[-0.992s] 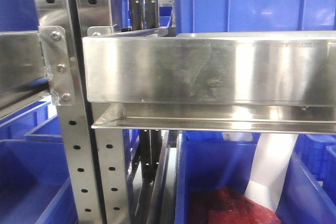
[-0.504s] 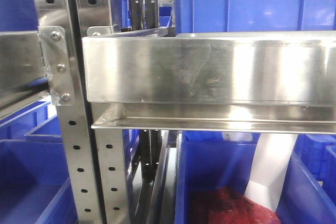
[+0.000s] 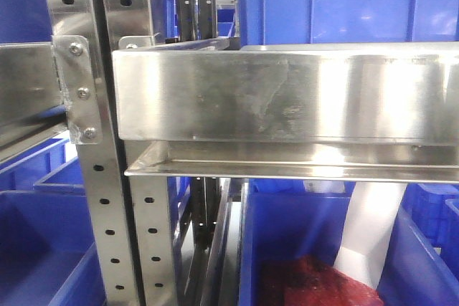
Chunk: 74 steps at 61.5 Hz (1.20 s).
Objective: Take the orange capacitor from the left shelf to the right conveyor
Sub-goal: 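Withdraw the right gripper holding the capacitor from the shelf, then drive the base to the conveyor while holding the capacitor in the right gripper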
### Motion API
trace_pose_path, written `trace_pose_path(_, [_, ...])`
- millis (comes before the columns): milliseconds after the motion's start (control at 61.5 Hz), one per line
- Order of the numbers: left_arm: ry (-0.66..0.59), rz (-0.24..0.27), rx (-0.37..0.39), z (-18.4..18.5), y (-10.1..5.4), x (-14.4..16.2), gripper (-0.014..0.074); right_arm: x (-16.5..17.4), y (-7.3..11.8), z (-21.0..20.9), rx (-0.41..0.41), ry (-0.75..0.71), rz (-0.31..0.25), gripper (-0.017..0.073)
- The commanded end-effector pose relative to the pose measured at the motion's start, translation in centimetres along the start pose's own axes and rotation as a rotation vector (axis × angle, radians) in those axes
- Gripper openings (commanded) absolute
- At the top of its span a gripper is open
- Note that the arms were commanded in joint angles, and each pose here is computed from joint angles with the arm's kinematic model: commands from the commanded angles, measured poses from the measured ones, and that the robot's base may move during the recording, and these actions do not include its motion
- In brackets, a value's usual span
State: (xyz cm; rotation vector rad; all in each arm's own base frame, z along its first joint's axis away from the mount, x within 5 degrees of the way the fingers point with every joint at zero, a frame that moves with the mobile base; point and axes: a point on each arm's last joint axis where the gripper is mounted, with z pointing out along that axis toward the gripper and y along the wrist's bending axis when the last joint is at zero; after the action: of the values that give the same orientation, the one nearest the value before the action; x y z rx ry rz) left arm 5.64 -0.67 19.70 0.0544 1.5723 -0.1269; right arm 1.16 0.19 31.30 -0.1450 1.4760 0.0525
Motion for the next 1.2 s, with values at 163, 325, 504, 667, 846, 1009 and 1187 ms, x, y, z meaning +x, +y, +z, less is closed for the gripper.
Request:
trace_pose_path(163, [-0.099, -0.003, -0.002, -0.15, 0.01, -0.98, -0.0127, -1.52, -0.12, -0.22, 0.016, -0.108, -0.013, 0.015])
trace_pose_path(325, [-0.099, -0.003, -0.002, -0.15, 0.01, -0.98, -0.0127, -1.52, -0.12, -0.22, 0.016, -0.108, -0.013, 0.015])
trace_pose_path(504, [-0.101, -0.003, -0.004, -0.15, 0.02, -1.0, -0.0127, -1.51, -0.12, -0.2, 0.016, -0.106, -0.013, 0.015])
trace_pose_path(667, [-0.1, -0.004, 0.01, -0.15, -0.05, -1.0, -0.0127, -1.48, -0.12, -0.19, 0.016, -0.105, -0.013, 0.015])
trace_pose_path(846, [-0.1, -0.004, 0.016, -0.15, -0.09, -1.0, -0.0127, -1.45, -0.12, -0.17, 0.016, -0.104, -0.013, 0.015])
trace_pose_path(1009, [-0.1, -0.004, 0.016, -0.15, -0.09, -1.0, -0.0127, -1.45, -0.12, -0.17, 0.016, -0.104, -0.013, 0.015])
trace_pose_path(1187, [-0.1, -0.004, 0.012, -0.15, -0.07, -1.0, -0.0127, -1.45, -0.12, -0.17, 0.016, -0.104, -0.013, 0.015])
